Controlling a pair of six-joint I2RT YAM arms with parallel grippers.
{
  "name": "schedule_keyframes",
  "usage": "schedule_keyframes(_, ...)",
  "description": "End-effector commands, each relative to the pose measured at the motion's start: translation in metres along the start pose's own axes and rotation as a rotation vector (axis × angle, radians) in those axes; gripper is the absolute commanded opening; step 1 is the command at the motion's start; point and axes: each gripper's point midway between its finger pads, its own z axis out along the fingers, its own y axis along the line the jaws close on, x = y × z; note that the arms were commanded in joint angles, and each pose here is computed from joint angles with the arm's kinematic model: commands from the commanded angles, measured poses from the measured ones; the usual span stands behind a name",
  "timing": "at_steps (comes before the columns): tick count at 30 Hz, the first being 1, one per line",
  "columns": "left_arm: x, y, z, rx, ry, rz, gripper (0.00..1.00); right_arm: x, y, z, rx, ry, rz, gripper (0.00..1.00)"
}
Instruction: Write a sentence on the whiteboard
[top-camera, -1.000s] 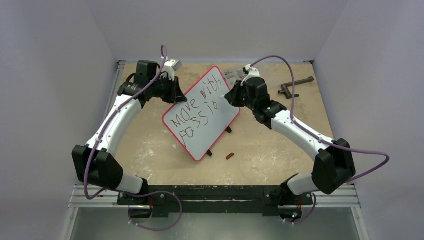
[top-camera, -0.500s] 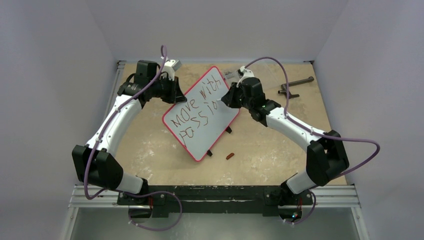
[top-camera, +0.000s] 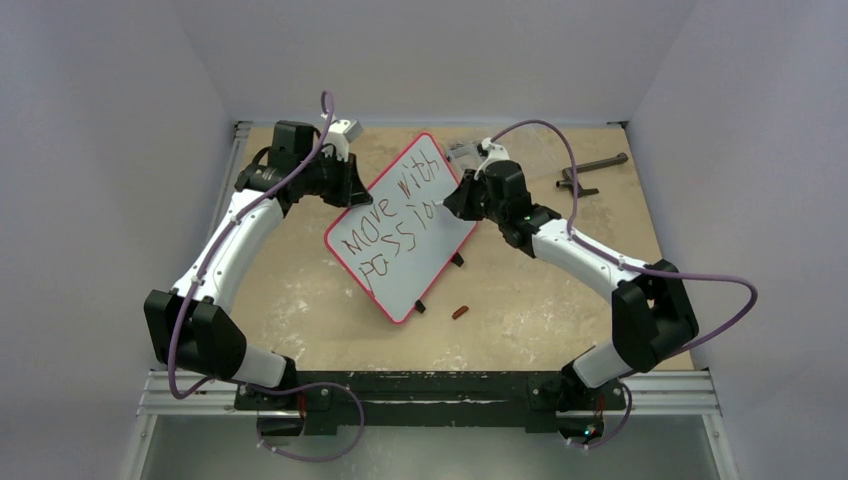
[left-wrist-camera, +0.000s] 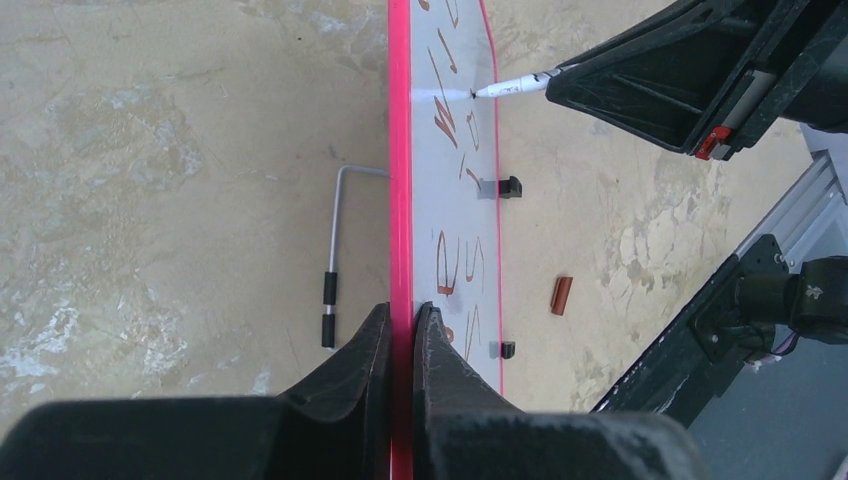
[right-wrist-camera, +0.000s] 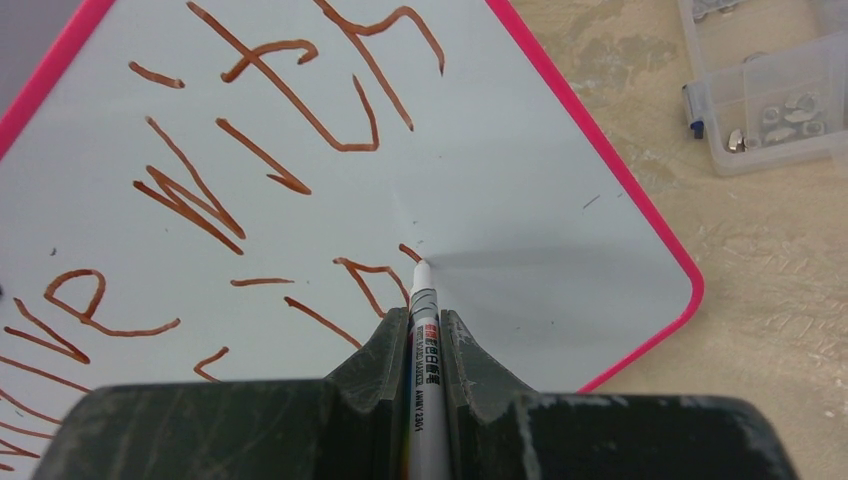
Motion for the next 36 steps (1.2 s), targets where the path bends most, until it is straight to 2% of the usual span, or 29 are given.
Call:
schedule_keyframes(1, -0.008, 0.006, -0.006, -0.051, -0.026, 0.085, 0.00, 0.013, -0.002, -0.002, -0.014, 0.020, 0.000, 0.00)
schedule_keyframes(14, -0.009, 0.006, -0.006, -0.052, -0.027, 0.085, 0.00, 0.014, -0.001, -0.003, -0.021, 0.025, 0.005, 0.00)
schedule_keyframes(36, -0.009, 0.006, -0.006, -0.050, -0.026, 0.085, 0.00, -0.028, 0.009, 0.007, 0.005, -0.041, 0.005, 0.00)
